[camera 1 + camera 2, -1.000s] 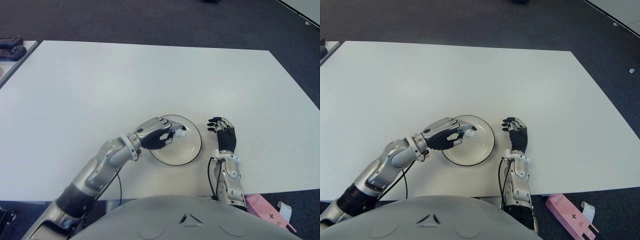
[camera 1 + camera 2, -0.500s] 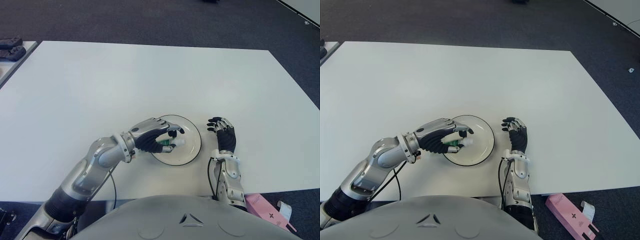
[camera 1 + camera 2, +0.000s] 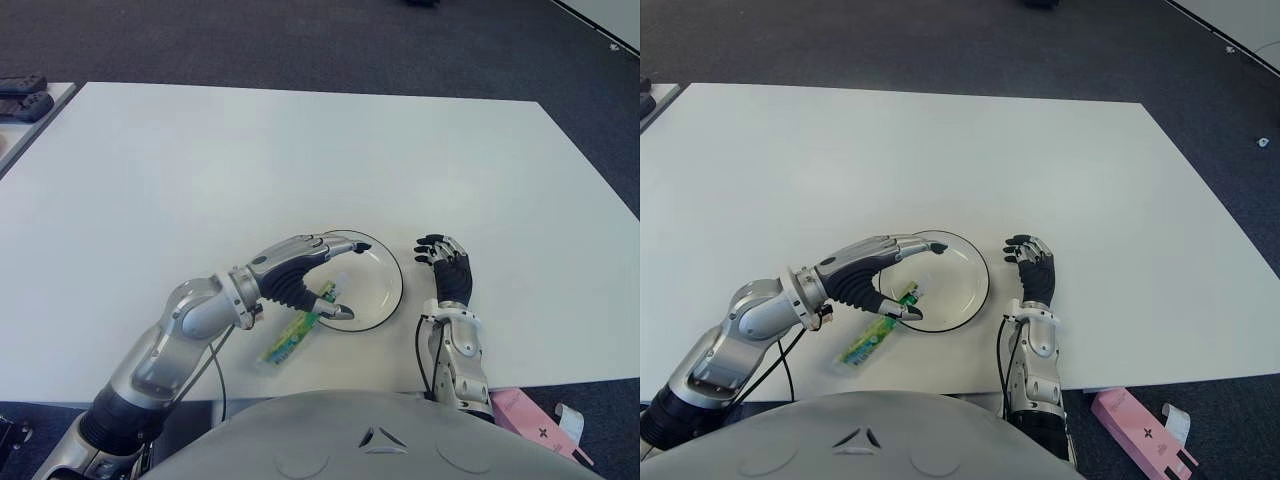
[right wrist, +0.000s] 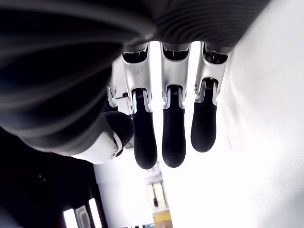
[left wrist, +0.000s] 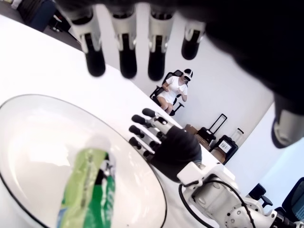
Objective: Put the toothpaste on the table into the plate.
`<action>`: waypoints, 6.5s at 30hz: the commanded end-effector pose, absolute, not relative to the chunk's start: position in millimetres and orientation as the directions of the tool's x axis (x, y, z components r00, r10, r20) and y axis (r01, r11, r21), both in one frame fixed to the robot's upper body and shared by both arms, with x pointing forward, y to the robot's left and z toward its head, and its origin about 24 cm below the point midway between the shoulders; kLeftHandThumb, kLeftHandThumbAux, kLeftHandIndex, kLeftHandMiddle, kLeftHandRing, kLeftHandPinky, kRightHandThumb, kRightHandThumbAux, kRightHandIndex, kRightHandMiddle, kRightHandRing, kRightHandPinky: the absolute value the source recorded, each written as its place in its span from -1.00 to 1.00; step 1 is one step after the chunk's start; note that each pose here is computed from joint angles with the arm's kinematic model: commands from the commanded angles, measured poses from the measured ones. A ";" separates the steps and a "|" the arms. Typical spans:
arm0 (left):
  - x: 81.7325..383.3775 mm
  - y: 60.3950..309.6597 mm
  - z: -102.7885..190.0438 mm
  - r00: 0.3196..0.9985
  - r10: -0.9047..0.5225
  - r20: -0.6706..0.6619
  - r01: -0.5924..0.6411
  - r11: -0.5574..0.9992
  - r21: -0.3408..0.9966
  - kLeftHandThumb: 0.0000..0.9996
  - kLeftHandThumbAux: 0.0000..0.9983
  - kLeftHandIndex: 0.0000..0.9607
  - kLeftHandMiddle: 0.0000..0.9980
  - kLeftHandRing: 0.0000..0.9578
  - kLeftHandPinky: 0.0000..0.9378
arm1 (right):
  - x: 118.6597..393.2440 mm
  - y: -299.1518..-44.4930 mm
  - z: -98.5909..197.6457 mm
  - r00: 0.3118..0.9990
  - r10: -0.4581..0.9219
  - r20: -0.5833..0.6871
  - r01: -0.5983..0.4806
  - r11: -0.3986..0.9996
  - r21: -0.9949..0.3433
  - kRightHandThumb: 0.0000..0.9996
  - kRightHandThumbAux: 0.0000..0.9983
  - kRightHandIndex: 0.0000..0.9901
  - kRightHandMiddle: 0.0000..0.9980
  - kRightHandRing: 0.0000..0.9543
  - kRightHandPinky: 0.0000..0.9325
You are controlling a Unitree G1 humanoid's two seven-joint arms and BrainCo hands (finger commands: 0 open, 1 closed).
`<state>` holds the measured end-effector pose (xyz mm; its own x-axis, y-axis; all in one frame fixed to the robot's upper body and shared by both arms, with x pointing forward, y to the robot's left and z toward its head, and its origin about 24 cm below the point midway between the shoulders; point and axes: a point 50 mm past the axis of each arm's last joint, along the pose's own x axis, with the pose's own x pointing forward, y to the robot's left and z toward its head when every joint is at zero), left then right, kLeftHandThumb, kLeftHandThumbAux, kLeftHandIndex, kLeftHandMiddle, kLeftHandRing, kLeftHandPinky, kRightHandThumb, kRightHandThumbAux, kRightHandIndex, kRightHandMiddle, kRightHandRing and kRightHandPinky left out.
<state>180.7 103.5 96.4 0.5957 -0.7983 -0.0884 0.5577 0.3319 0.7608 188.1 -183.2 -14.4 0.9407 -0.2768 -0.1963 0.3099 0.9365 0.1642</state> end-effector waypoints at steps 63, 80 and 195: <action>202.5 128.2 82.4 0.875 -0.434 0.216 0.167 0.689 0.706 -0.70 -0.01 -1.00 -1.00 -0.99 -0.69 | 179.7 -177.1 -31.6 0.918 -0.269 -0.292 0.331 0.924 0.190 0.41 0.45 -0.14 -0.02 0.02 0.07; 207.1 168.6 43.7 0.989 -0.058 0.134 -0.045 0.751 0.659 -0.55 0.32 -0.94 -0.91 -0.87 -0.68 | 177.1 -179.3 -26.9 0.916 -0.287 -0.281 0.346 0.919 0.188 0.41 0.45 -0.13 -0.01 0.03 0.08; 144.7 271.2 54.3 0.833 0.524 0.181 -0.510 0.597 0.620 -0.45 0.86 -0.68 -0.63 -0.60 -0.50 | 195.9 -172.5 -12.8 0.940 -0.252 -0.228 0.297 0.935 0.191 0.42 0.44 -0.13 0.01 0.06 0.09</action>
<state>151.4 256.6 63.8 0.8408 0.4984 0.2112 -0.5217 0.6420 0.5618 199.4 -175.6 -7.2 0.9516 -0.2368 -0.1959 0.2708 0.9476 0.1697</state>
